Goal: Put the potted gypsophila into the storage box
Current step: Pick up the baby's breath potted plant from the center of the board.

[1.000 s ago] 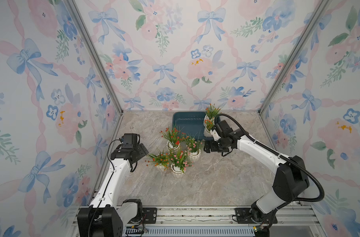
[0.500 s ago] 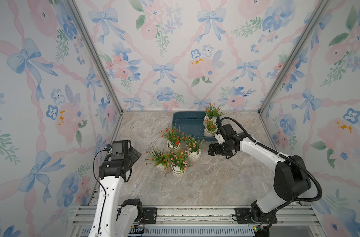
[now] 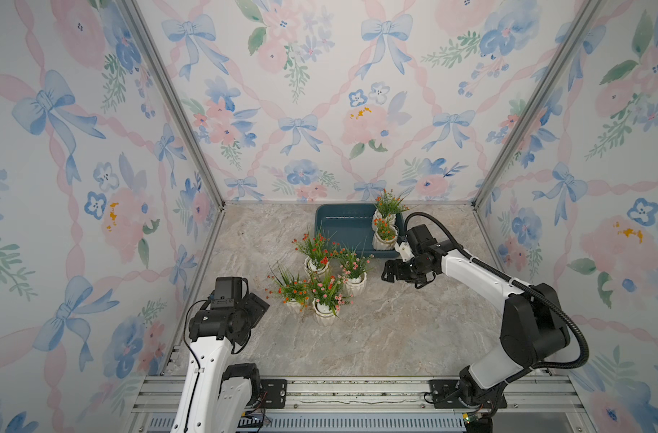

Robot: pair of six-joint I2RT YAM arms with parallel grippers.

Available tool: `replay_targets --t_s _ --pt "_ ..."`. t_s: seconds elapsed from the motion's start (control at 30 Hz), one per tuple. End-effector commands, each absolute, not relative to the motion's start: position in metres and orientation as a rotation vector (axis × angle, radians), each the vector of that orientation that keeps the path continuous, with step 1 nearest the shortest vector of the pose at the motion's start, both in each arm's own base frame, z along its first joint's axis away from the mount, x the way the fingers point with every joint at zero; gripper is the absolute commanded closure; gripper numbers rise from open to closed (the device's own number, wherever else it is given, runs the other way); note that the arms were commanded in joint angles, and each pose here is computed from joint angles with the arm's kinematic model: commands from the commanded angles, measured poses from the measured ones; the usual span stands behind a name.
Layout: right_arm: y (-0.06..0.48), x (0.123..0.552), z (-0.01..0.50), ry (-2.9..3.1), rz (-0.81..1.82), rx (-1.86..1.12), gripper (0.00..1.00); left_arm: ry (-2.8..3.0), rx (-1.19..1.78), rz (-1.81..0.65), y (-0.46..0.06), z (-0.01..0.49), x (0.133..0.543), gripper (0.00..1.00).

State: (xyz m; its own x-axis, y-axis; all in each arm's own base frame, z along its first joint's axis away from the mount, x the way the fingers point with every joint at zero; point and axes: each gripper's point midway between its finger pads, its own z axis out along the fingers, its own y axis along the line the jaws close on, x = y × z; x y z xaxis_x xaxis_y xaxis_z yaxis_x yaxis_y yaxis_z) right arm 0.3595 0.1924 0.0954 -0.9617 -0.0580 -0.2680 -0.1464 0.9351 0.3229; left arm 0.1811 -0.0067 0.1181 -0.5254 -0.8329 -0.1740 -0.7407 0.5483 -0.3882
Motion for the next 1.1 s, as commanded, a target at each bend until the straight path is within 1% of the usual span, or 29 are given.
replay_targets --t_s 0.0,0.07,0.3,0.43,0.7,0.8,0.97,1.07 --pt "0.192 0.362 0.090 2.841 0.516 -0.160 0.09 2.480 -1.265 -0.463 -0.023 0.118 0.191 0.22" --pt "0.191 0.363 0.091 2.838 0.507 -0.163 0.09 2.495 -1.236 -0.499 -0.034 0.116 0.200 0.26" --pt "0.186 0.363 0.092 2.836 0.498 -0.155 0.09 2.565 -1.156 -0.490 -0.052 0.105 0.221 0.26" --pt "0.185 0.364 0.092 2.834 0.496 -0.153 0.09 2.542 -1.147 -0.459 -0.049 0.105 0.231 0.27" --pt "0.185 0.364 0.091 2.838 0.494 -0.150 0.09 2.539 -1.138 -0.525 -0.058 0.099 0.241 0.27" --pt "0.185 0.363 0.090 2.841 0.493 -0.149 0.09 2.540 -1.130 -0.516 -0.059 0.098 0.244 0.32" --pt "0.185 0.364 0.091 2.838 0.493 -0.151 0.09 2.561 -1.121 -0.476 -0.058 0.092 0.247 0.35" --pt "0.184 0.363 0.091 2.840 0.491 -0.152 0.09 2.571 -1.103 -0.449 -0.059 0.091 0.250 0.38"
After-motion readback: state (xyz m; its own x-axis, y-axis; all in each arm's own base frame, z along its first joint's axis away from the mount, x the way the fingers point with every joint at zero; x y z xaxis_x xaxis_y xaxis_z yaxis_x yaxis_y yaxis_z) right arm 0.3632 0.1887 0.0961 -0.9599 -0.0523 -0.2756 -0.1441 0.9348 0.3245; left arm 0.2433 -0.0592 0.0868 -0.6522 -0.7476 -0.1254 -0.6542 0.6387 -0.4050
